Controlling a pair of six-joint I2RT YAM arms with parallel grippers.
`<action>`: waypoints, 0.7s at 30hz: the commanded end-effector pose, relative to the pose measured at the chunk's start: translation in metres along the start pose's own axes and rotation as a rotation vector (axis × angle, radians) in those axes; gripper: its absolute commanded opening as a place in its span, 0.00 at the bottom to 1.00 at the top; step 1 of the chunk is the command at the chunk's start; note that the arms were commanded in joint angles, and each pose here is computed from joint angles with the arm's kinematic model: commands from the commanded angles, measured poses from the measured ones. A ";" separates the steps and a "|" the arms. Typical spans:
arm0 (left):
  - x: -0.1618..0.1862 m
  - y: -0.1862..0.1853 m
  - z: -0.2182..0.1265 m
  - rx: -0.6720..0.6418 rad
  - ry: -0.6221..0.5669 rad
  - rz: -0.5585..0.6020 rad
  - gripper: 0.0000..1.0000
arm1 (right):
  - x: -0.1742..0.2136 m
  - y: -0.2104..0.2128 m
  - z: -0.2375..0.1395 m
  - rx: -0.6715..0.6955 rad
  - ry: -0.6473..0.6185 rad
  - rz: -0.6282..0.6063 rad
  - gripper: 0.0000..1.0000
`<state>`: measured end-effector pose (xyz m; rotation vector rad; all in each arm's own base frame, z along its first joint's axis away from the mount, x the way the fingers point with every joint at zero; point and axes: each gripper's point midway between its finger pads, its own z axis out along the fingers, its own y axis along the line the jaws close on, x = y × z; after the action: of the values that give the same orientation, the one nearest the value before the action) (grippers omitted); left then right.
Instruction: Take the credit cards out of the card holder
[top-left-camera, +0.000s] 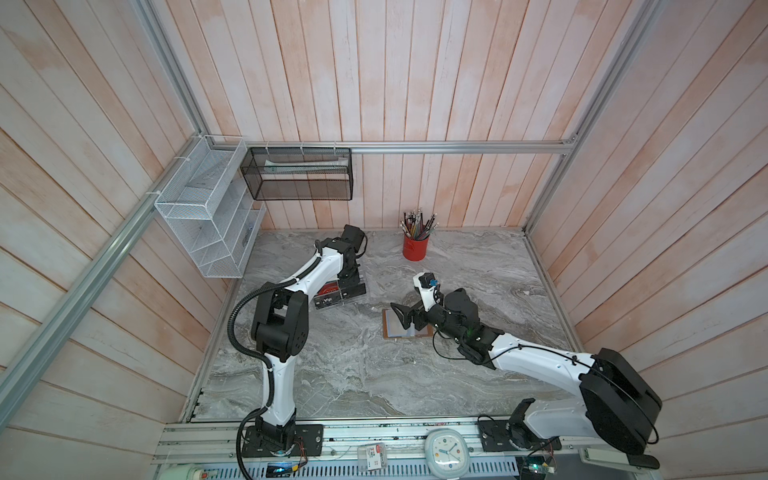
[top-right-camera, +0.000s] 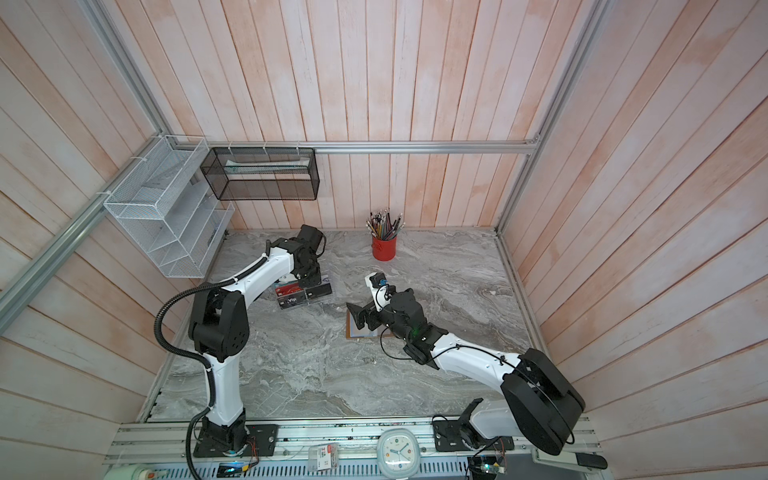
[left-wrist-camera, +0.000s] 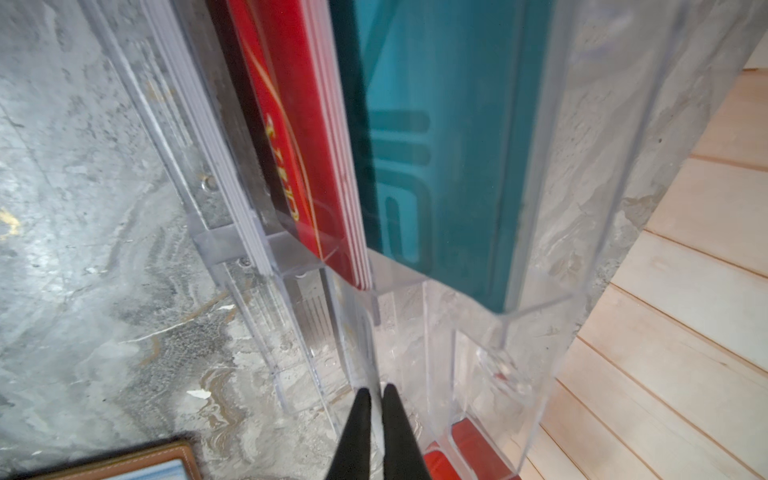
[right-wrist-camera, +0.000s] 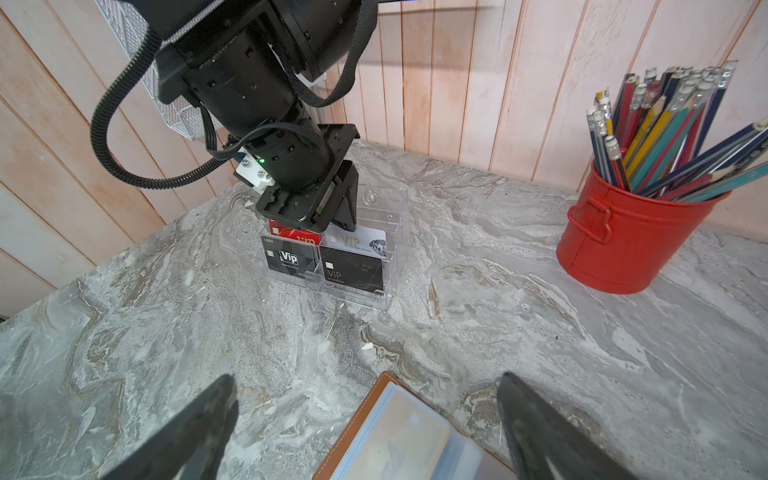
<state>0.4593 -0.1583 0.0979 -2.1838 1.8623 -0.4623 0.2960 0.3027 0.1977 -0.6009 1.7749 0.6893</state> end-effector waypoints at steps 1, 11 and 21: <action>-0.001 -0.013 -0.016 0.065 -0.013 -0.268 0.11 | -0.007 0.003 -0.003 -0.019 -0.027 0.006 0.98; -0.003 -0.024 -0.023 0.105 -0.024 -0.256 0.11 | -0.009 0.003 -0.003 -0.021 -0.029 0.004 0.98; -0.005 -0.035 -0.036 0.168 -0.035 -0.196 0.11 | -0.007 0.004 -0.002 -0.026 -0.024 0.006 0.98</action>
<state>0.4711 -0.1511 0.1109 -2.1315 1.7899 -0.4754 0.2940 0.3046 0.1979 -0.6119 1.7731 0.7041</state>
